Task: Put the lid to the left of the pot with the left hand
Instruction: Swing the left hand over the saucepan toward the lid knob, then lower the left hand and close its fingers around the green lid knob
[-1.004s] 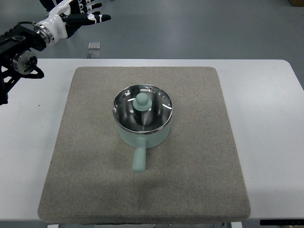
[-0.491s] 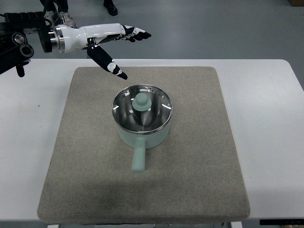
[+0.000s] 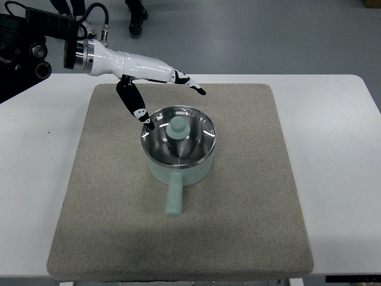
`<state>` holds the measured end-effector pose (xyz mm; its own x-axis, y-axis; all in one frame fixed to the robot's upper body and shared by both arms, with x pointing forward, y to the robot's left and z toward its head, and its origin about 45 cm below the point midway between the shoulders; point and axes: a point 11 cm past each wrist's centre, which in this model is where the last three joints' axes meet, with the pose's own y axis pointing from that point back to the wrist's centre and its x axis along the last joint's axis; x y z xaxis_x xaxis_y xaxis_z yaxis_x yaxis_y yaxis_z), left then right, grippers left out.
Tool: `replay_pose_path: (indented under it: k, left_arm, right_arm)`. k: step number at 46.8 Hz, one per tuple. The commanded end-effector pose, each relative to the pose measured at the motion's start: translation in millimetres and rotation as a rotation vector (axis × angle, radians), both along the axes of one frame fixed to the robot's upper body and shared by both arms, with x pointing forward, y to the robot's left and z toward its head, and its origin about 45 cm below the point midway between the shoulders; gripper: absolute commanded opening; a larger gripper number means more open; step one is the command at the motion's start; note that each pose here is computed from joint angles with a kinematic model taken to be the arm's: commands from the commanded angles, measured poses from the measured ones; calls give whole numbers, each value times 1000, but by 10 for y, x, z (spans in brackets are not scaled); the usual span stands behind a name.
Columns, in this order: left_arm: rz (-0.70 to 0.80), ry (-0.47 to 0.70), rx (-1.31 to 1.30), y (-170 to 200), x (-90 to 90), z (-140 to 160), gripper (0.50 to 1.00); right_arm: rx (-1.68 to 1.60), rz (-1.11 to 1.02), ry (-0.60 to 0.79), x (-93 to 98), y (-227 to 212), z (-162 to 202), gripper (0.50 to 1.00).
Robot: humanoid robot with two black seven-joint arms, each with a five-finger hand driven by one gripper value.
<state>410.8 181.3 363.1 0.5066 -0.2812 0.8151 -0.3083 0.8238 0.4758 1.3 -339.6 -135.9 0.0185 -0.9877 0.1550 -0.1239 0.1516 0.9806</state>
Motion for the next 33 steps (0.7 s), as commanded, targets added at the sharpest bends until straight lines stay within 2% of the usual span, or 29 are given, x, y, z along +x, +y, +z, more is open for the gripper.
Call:
replay_pose_path:
  k: [1,14,22,33]
  left_arm:
    - [-49,-30,65,-30,-39,-27,981]
    - [-132,-182,248,-126,-13,-58,981]
    - [-175,-194,244,-315,-42,-35,981]
    - [-226,-237,354,-319,-73,-107,977]
  right_arm:
    - [0,1,-1,7,0,0,924]
    - [0,-2,0,-2,0,0,924]
    - [0,0,-1,7,0,0,923]
    - [0,0,0,-2,0,0,924]
